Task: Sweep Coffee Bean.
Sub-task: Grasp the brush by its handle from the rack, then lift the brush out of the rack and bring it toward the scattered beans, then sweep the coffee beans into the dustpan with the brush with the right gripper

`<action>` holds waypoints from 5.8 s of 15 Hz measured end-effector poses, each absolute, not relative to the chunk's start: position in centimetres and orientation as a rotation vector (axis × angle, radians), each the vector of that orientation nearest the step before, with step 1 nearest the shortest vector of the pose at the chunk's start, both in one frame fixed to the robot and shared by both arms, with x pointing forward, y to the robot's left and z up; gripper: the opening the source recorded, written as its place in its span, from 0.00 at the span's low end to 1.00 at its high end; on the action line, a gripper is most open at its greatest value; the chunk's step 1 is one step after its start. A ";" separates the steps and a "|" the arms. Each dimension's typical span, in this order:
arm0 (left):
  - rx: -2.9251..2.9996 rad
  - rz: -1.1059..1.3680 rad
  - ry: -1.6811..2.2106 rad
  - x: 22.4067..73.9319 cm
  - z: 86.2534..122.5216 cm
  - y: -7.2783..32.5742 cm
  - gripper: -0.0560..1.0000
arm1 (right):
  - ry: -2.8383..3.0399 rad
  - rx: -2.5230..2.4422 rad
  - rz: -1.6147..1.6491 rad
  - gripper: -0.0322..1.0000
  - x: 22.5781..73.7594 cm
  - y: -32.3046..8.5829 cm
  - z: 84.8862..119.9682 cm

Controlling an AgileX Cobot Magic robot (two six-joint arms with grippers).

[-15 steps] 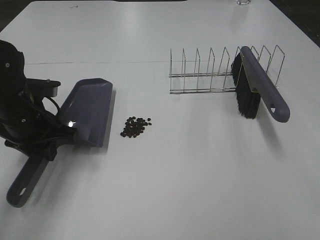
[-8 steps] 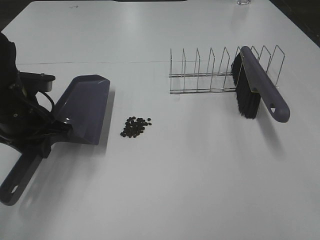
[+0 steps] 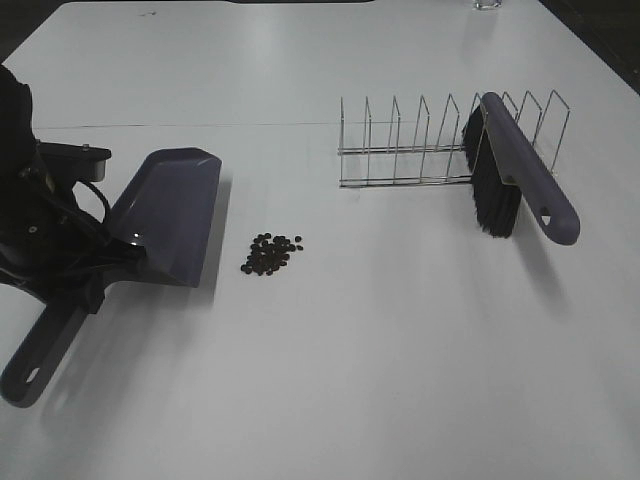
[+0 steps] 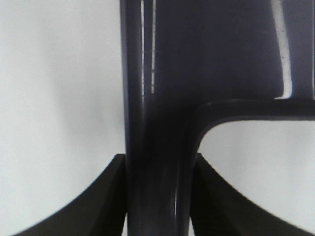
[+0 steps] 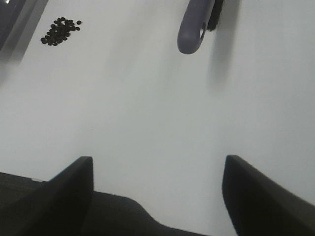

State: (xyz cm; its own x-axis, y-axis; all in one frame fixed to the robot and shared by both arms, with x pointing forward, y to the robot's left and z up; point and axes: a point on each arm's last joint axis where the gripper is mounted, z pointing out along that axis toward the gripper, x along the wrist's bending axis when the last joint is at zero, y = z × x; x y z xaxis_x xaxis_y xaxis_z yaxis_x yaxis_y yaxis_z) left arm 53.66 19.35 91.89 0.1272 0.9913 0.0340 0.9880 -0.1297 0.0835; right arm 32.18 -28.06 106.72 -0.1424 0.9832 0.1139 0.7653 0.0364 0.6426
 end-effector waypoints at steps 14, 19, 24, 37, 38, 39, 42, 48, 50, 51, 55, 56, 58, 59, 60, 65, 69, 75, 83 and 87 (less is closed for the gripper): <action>2.291 0.065 2.085 53.4 91.9 19.1 0.37 | 2.275 2.059 0.198 0.98 66.9 -26.6 100.5; 2.289 0.063 2.087 53.4 91.9 19.1 0.37 | 2.287 2.074 0.174 0.98 71.8 -26.3 94.9; 2.288 0.062 2.087 53.4 91.9 19.1 0.37 | 2.309 2.100 0.132 0.98 72.1 -26.3 92.9; 2.290 0.064 2.086 53.4 91.9 19.1 0.37 | 2.275 2.108 0.022 0.32 72.2 -27.2 91.3; 2.290 0.064 2.086 53.4 91.9 19.1 0.37 | 2.275 2.111 0.026 0.32 72.2 -27.2 91.3; 2.293 0.067 2.084 53.4 91.9 19.1 0.37 | 2.274 2.116 0.030 0.32 72.2 -27.1 91.3; 2.292 0.068 2.084 53.4 91.9 19.1 0.37 | 2.241 2.148 0.062 0.32 72.1 -27.0 92.1; 2.296 0.042 2.136 53.1 91.9 19.3 0.37 | 2.198 2.168 0.274 0.32 67.5 -25.9 100.9; 2.334 0.090 2.148 52.6 91.9 18.7 0.36 | 2.244 2.026 0.208 0.32 63.1 -23.8 104.1; 2.354 0.110 2.128 52.4 91.9 18.0 0.36 | 2.262 1.979 0.166 0.32 61.9 -22.6 104.3; 2.371 0.111 2.131 52.0 91.1 16.8 0.36 | 2.323 1.916 0.093 0.32 60.4 -19.3 103.5; 2.382 0.107 2.137 52.0 90.7 16.8 0.36 | 2.323 1.894 0.091 0.32 60.2 -18.6 103.4; 2.398 0.118 2.128 52.2 90.0 16.8 0.36 | 2.323 1.833 0.107 0.32 60.4 -17.0 102.8; 2.405 0.125 2.120 52.4 89.6 16.8 0.36 | 2.337 1.796 0.105 0.32 60.5 -16.0 102.1; 2.417 0.120 2.126 52.4 89.1 16.8 0.36 | 2.342 1.774 0.099 0.32 60.6 -15.1 101.3; 2.449 0.100 2.144 52.4 87.8 16.8 0.36 | 2.392 1.618 -0.126 0.32 61.2 -12.8 95.8; 2.447 0.112 2.131 52.5 87.8 16.8 0.36 | 2.382 1.617 -0.211 0.32 62.9 -12.3 93.7; 2.449 0.117 2.116 52.6 87.8 16.7 0.36 | 2.460 1.625 -0.260 0.32 62.5 -9.2 90.8; 2.457 0.121 2.091 52.7 87.7 16.7 0.36 | 2.637 1.968 -0.002 0.32 62.8 -2.4 87.5; 2.460 0.122 2.085 52.7 87.7 16.7 0.36 | 2.681 2.291 0.292 0.32 63.0 0.7 86.9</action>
State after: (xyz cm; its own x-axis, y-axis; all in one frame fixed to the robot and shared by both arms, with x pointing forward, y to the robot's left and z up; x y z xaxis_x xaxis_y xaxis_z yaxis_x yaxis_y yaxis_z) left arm 52.68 16.68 87.74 0.1640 0.9800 0.1127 0.9865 -0.1632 -0.0162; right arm 62.97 0.74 86.92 -0.1164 0.9111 0.3953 0.9749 0.1809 -0.1301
